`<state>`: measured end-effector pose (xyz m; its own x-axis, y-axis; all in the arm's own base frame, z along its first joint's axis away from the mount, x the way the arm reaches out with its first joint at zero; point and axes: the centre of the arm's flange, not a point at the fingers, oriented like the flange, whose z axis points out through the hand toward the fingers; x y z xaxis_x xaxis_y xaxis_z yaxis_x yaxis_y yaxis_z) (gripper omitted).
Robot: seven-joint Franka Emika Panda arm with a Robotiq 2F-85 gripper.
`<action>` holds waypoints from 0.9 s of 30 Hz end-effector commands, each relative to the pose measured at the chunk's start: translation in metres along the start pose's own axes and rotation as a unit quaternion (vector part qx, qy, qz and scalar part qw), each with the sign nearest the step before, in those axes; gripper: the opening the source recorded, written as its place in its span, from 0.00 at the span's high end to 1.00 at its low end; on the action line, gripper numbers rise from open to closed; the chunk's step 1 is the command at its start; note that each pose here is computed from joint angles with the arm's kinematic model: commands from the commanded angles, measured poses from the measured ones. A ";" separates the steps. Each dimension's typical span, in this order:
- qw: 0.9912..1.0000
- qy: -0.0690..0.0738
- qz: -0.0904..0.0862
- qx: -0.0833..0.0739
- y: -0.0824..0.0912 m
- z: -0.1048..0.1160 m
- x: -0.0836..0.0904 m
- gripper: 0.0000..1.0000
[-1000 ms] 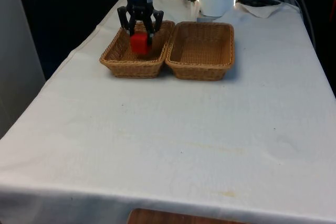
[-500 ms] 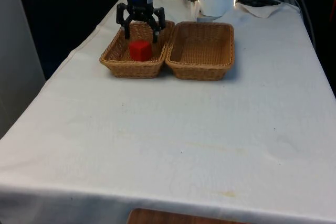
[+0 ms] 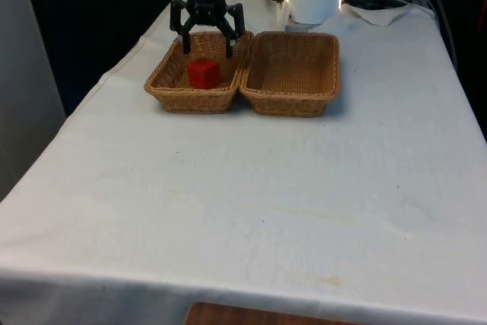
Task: Pick up the red cube and place it into the right basket.
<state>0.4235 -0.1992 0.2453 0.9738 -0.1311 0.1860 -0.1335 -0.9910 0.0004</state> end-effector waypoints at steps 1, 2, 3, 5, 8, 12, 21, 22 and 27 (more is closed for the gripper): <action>1.000 -0.005 0.000 -0.003 -0.001 0.000 0.005 0.00; 1.000 0.001 -0.001 0.001 -0.001 -0.001 0.003 0.00; 1.000 -0.003 -0.002 -0.002 -0.003 -0.002 0.007 0.00; 1.000 0.002 -0.005 0.002 -0.011 -0.006 0.015 0.00; 1.000 0.007 -0.007 0.006 -0.019 -0.009 0.022 0.00; 1.000 0.013 -0.011 0.008 -0.030 -0.012 0.030 0.00; 0.999 0.026 -0.021 0.012 -0.050 -0.018 0.047 0.00; 0.999 0.027 -0.022 0.012 -0.051 -0.018 0.049 0.00; 0.999 0.035 -0.032 0.016 -0.062 -0.023 0.058 0.00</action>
<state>0.4815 -0.1458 0.2794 0.9634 -0.0681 0.2593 -0.0642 -0.9977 -0.0233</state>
